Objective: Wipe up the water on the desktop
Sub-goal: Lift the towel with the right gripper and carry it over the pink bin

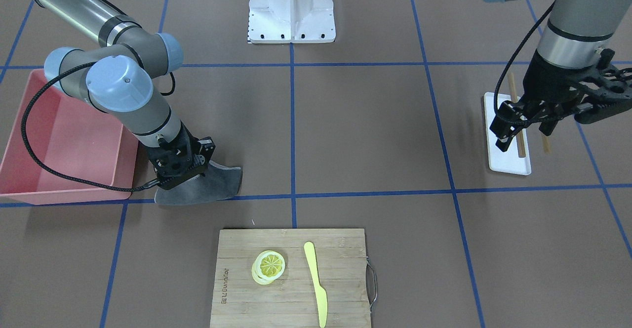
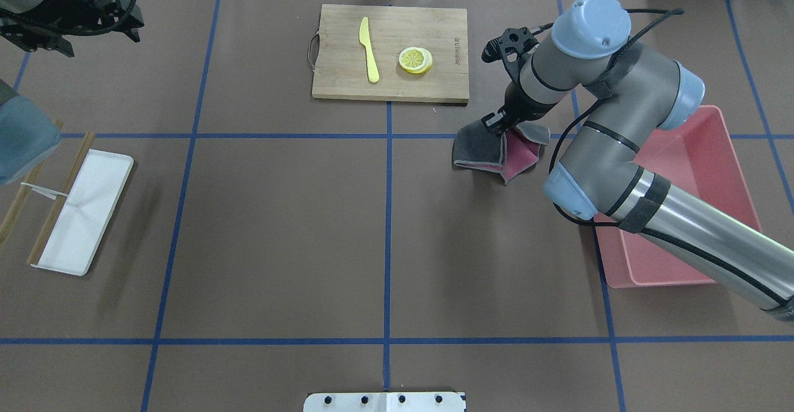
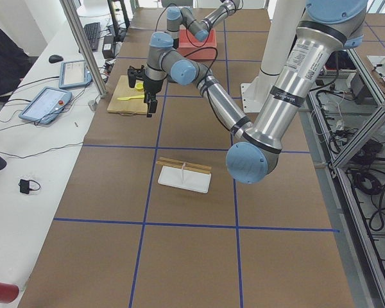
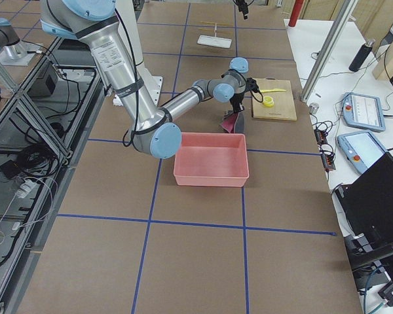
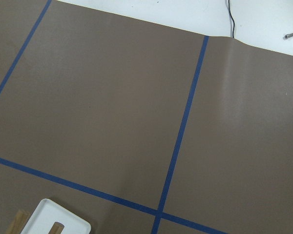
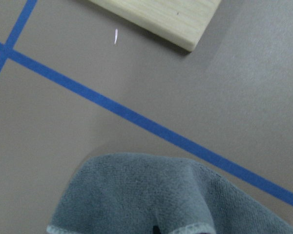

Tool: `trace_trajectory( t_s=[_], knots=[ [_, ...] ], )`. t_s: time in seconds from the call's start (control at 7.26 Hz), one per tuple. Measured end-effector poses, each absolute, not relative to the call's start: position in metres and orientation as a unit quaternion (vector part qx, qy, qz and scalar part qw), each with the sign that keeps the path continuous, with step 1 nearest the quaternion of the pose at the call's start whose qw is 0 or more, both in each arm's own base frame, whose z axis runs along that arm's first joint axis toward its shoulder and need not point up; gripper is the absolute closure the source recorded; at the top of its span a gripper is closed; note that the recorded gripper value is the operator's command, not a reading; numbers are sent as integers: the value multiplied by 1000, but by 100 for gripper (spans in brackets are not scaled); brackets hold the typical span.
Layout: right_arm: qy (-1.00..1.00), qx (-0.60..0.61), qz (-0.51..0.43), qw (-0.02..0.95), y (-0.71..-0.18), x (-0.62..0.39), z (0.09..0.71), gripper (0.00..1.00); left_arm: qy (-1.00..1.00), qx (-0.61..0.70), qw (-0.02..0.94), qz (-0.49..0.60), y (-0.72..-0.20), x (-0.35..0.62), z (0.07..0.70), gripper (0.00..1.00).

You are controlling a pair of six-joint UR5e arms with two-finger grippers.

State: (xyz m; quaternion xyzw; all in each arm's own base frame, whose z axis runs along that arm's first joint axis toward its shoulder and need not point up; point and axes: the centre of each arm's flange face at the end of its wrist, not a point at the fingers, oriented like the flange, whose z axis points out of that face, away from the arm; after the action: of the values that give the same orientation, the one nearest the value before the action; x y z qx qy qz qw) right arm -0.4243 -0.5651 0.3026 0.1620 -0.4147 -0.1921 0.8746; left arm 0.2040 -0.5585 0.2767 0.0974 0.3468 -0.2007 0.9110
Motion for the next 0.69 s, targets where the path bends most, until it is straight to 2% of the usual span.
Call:
trace_trajectory(
  t_s=[0.41,0.69],
  knots=[
    [-452,213,-168,850,-582,-342,239,100,346,96,911,-202,-558,204,280,2],
    [-501,210,-148,826,-597,-249,218,100,349,96,910,-205,-556,203,277,2]
  ],
)
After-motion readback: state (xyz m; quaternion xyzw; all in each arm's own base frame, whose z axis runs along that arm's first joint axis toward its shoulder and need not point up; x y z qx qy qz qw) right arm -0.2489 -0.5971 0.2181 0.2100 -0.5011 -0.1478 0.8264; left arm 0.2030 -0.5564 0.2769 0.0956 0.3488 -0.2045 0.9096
